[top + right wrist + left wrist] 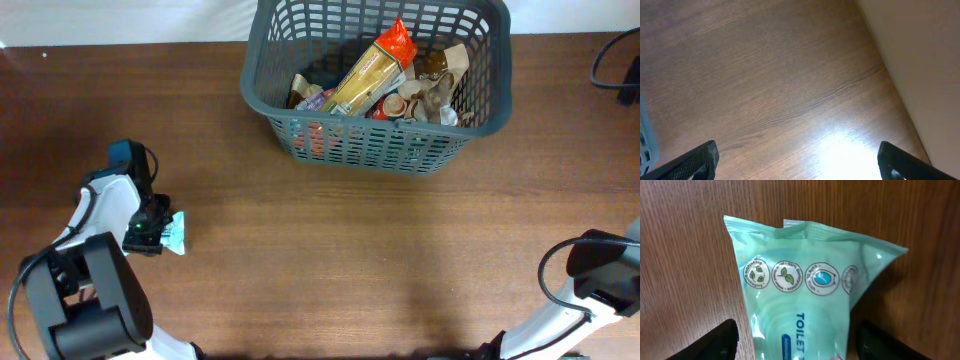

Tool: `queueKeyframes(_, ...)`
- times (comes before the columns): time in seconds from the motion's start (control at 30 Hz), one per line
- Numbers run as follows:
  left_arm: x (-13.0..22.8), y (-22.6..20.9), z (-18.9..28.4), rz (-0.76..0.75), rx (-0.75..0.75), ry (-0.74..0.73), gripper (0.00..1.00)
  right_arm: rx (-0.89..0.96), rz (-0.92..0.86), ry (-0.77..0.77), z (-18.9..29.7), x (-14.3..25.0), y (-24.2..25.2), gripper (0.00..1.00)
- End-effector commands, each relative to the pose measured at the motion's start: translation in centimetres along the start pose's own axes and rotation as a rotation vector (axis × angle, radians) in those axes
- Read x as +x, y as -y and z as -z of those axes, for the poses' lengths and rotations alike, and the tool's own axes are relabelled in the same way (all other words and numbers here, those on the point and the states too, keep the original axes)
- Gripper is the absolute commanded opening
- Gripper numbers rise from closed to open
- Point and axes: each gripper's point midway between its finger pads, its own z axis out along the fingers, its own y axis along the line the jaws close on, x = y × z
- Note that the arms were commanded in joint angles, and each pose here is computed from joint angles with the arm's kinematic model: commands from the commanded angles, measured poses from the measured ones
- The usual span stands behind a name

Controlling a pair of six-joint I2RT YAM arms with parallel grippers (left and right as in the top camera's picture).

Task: Pack container
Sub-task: 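Lower the left gripper onto the light-blue wet-wipes pack and close it, then lift the wet-wipes pack and carry it right over the basket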

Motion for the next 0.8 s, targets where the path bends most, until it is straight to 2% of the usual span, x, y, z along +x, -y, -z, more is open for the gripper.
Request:
queueKeyframes(0.0,0.4,-0.4,-1.3,-0.014,-0.038,-0.025,0.69,0.012,-0.011,0.011,0.4,-0.1,0.4,0.99)
queueKeyframes(0.1,0.7,-0.3,-1.8,-0.016,-0.041,-0.038,0.69,0.012,-0.011,0.011,0.4,-0.1,0.4,0.99)
queueKeyframes(0.13,0.7,-0.3,-1.8,-0.016,-0.041,-0.038,0.65,0.012,-0.011,0.011,0.4,-0.1,0.4,0.99)
queueKeyframes(0.17,0.7,-0.2,-1.8,-0.015,-0.039,-0.037,0.46,0.012,-0.011,0.011,0.4,-0.1,0.4,0.99)
queueKeyframes(0.27,0.7,-0.1,-1.8,-0.014,-0.034,-0.036,0.11,0.012,-0.011,0.011,0.4,-0.1,0.4,0.99)
queueKeyframes(0.33,0.7,-0.1,-1.8,-0.014,-0.034,-0.037,0.02,0.012,-0.011,0.011,0.4,-0.1,0.4,0.99)
queueKeyframes(0.6,0.8,0.3,-1.6,-0.026,-0.015,-0.052,0.02,0.012,-0.011,0.011,0.4,-0.1,0.4,0.99)
queueKeyframes(0.77,-0.6,3.7,0.8,-0.172,0.092,-0.018,0.02,0.012,-0.011,0.011,0.4,-0.1,0.4,0.99)
